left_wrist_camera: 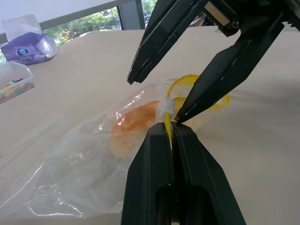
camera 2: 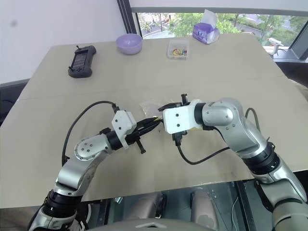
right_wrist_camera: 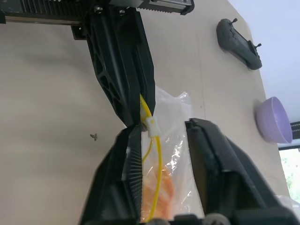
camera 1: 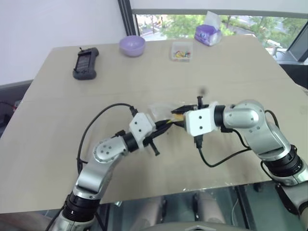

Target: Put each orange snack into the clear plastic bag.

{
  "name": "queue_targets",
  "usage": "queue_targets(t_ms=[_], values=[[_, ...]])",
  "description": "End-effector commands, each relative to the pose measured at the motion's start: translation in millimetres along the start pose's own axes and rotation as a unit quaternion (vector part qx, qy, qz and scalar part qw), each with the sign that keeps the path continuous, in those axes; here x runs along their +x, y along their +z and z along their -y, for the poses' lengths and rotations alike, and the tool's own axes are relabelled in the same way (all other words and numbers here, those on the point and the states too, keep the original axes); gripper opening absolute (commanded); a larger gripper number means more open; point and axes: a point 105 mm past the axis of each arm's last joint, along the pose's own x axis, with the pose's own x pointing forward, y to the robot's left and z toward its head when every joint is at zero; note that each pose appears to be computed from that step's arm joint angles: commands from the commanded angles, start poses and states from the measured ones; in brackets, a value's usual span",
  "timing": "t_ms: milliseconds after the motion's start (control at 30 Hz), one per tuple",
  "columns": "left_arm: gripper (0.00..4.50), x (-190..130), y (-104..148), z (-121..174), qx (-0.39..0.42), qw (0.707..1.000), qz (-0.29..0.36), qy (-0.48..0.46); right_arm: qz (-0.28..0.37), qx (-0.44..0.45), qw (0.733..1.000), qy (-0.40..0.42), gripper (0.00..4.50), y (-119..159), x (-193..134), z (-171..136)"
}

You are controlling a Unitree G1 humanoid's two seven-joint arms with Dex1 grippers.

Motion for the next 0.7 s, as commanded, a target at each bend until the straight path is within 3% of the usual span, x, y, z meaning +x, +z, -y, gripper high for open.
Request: queue_targets(t_ms=[33,700], values=[[0.00,0.4,10.1,1.6,0.015,1.000,0.016,-0.003,0.008,-0.026,1.000,-0.009,0.39,8.9,-3.4,5.8],[0.00,0.6,11.6,2.7,0.016,1.000,0.018,-0.008,-0.005,-0.022,1.000,-0.017,0.39,4.3,-3.0,7.2]])
